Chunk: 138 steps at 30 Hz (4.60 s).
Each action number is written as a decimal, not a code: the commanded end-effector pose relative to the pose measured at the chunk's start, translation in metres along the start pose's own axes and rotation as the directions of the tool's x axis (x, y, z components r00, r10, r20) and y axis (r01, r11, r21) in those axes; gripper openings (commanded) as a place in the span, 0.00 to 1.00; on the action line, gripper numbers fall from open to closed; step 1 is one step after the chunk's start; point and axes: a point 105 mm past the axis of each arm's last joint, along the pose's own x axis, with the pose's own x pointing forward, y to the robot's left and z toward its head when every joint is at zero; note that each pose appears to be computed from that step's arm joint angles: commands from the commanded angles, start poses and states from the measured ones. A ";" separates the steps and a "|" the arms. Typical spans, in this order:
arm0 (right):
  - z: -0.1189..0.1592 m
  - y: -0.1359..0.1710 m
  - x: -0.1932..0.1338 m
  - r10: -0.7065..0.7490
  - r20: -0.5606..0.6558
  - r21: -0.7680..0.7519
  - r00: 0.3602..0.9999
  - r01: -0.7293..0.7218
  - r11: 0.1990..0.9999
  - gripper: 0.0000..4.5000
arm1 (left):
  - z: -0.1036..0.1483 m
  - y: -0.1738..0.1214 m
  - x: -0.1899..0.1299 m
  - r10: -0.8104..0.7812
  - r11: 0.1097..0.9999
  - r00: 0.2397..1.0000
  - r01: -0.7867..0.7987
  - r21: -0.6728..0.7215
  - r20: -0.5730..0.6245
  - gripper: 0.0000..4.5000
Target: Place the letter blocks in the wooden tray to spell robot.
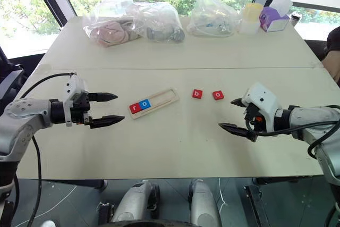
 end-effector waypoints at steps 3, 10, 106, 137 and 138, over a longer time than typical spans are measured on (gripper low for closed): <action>0.013 -0.001 -0.001 -0.006 0.030 -0.062 1.000 0.007 0.998 0.99 | 0.021 0.003 -0.002 0.011 0.998 0.999 -0.014 0.059 0.047 1.00; 0.014 0.001 0.006 -0.016 0.053 -0.062 0.998 0.020 0.998 0.99 | 0.024 0.001 0.002 0.015 0.996 0.999 -0.018 0.088 0.038 1.00; 0.014 0.029 0.024 -0.128 0.089 -0.040 0.988 0.131 0.991 1.00 | -0.068 -0.077 0.128 -0.410 0.863 0.907 0.419 0.281 -0.095 0.70; 0.017 0.031 0.032 -0.124 0.101 -0.039 0.987 0.128 0.991 1.00 | -0.069 -0.067 0.122 -0.288 0.908 0.944 0.322 0.267 -0.159 0.99; 0.016 0.031 0.032 -0.124 0.101 -0.039 0.987 0.128 0.991 1.00 | -0.069 -0.067 0.122 -0.288 0.908 0.944 0.323 0.267 -0.161 0.99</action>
